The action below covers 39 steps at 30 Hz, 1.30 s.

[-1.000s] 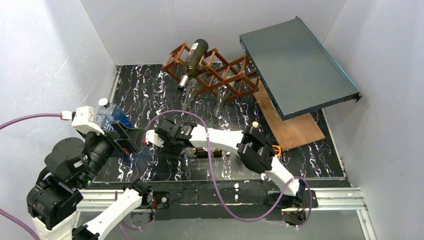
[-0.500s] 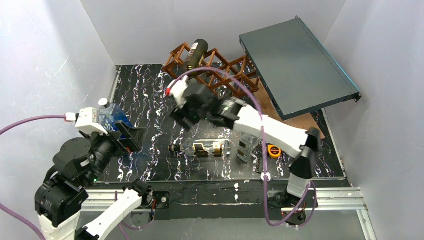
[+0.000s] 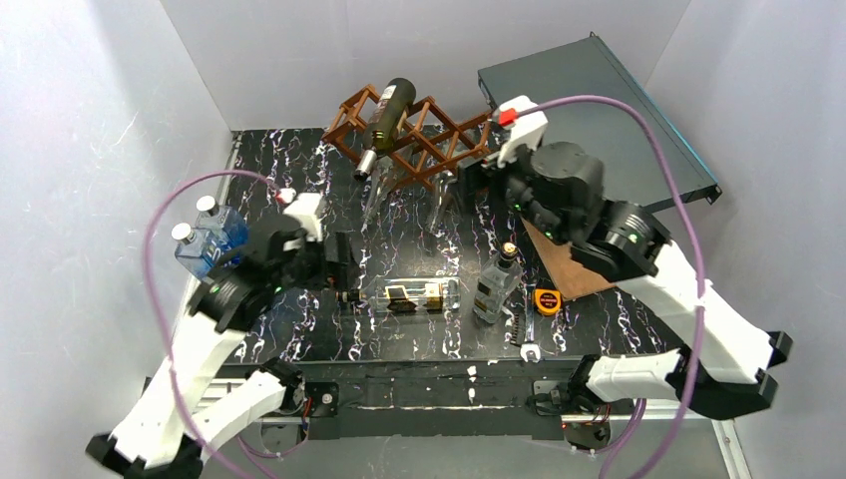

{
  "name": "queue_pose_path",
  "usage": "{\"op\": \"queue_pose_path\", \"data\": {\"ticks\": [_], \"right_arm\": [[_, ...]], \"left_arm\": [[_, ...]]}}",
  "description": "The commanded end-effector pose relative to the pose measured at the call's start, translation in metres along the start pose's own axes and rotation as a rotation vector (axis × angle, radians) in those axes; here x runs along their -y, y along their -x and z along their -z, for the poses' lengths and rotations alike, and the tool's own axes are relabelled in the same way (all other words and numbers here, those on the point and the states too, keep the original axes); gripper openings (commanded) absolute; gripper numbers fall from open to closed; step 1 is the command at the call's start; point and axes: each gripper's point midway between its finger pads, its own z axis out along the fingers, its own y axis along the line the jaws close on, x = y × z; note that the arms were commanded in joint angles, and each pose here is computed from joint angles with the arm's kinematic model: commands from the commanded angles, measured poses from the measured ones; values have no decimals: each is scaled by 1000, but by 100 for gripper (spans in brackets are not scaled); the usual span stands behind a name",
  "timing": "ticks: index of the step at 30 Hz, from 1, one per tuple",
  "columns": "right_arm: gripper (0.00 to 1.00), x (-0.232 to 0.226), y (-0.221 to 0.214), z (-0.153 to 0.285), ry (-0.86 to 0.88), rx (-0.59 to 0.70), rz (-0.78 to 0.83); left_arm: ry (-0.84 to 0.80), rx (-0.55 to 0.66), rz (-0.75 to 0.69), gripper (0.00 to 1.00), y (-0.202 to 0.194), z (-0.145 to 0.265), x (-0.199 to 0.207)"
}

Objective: Put the wine bottle on the wine rack

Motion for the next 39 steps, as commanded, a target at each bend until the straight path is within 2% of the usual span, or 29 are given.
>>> {"op": "queue_pose_path", "data": {"ticks": [1, 5, 10, 14, 23, 31, 39], "right_arm": [[98, 11, -2, 14, -36, 25, -37], [98, 11, 2, 26, -12, 52, -51], [98, 11, 8, 36, 12, 83, -62], [98, 12, 11, 42, 21, 99, -61], [98, 14, 12, 49, 25, 110, -61], [99, 12, 14, 50, 40, 112, -51], [98, 8, 13, 48, 57, 107, -51]], "left_arm": [[-165, -181, -146, 97, -29, -45, 25], [-189, -291, -242, 95, -48, -77, 32], [-187, -338, -465, 98, -62, -99, 45], [-106, -370, -619, 98, -67, -120, 37], [-74, -497, -807, 98, -90, -154, 38], [-51, -560, -851, 98, -101, -172, 35], [-15, -638, -826, 97, -121, -184, 27]]}}
